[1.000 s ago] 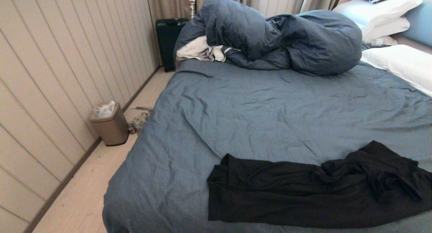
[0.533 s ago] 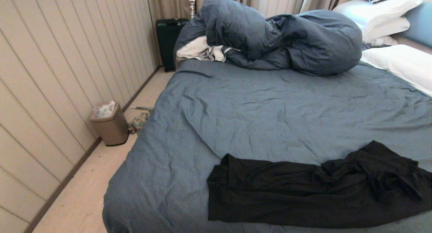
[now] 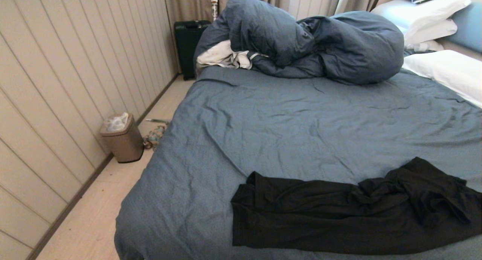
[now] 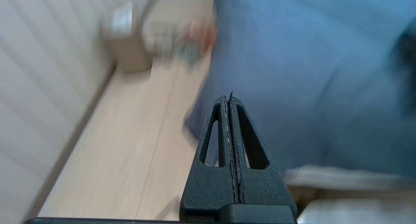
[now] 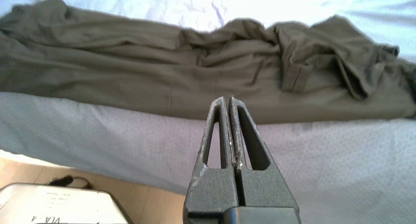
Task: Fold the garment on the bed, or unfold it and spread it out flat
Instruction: Unford the black T-shirt
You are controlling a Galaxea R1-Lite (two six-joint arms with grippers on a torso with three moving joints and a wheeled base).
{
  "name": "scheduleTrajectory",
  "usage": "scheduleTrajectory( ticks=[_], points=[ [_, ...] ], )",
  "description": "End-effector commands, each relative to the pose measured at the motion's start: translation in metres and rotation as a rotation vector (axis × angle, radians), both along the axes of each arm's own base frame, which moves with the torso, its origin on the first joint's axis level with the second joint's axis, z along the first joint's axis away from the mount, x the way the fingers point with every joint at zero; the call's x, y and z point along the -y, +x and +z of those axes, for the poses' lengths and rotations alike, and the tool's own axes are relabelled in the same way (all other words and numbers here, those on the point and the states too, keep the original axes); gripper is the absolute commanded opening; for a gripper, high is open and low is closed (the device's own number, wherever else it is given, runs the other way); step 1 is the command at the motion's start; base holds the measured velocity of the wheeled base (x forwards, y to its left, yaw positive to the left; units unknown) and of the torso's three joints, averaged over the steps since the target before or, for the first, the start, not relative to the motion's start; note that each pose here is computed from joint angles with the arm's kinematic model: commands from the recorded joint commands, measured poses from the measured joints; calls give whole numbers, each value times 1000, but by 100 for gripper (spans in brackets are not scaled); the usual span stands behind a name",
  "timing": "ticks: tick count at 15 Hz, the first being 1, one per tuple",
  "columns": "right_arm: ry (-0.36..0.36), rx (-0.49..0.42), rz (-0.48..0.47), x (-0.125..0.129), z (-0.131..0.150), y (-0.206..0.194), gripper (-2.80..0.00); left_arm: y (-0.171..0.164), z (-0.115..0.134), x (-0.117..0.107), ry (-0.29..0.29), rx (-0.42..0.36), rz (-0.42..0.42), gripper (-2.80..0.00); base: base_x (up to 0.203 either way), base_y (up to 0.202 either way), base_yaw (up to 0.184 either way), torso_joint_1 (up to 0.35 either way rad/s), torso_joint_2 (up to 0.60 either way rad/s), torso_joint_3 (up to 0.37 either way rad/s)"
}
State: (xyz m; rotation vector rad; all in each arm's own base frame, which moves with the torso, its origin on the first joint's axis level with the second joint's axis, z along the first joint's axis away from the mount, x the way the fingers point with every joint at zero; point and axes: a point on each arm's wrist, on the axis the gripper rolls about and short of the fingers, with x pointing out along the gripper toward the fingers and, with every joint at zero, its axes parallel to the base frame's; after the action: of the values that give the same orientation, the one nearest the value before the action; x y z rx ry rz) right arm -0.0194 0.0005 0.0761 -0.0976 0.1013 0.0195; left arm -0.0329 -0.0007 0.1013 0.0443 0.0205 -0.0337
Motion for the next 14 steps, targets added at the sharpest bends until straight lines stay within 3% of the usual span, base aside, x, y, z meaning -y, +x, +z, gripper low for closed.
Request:
scheduleTrajectory(
  ticks=[1,3,5,8,10,11,12,14],
  points=[
    [-1,45,4,0,-1,-4,-280,3,25,1,-21,-13,-30,-280,0,0,0,0,0,0],
    [-1,45,4,0,-1,-4,-280,28,54,3,-78,-160,-128,-280,0,0,0,0,0,0],
    [-1,44,4,0,-1,-4,-280,73,74,6,-144,-375,-232,-280,0,0,0,0,0,0],
    [-1,46,4,0,0,-4,-280,154,70,24,-193,-747,-392,-280,0,0,0,0,0,0],
    [-1,58,5,0,-1,-4,-280,193,48,65,-138,-982,-544,-280,0,0,0,0,0,0],
    [-1,58,6,0,-1,-4,-280,206,38,90,-107,-1058,-608,-280,0,0,0,0,0,0],
    [-1,58,6,0,-1,-4,-280,219,27,116,-86,-1112,-649,-280,0,0,0,0,0,0],
    [-1,58,6,0,-1,-4,-280,233,9,166,-38,-1134,-711,-280,0,0,0,0,0,0]
  ],
)
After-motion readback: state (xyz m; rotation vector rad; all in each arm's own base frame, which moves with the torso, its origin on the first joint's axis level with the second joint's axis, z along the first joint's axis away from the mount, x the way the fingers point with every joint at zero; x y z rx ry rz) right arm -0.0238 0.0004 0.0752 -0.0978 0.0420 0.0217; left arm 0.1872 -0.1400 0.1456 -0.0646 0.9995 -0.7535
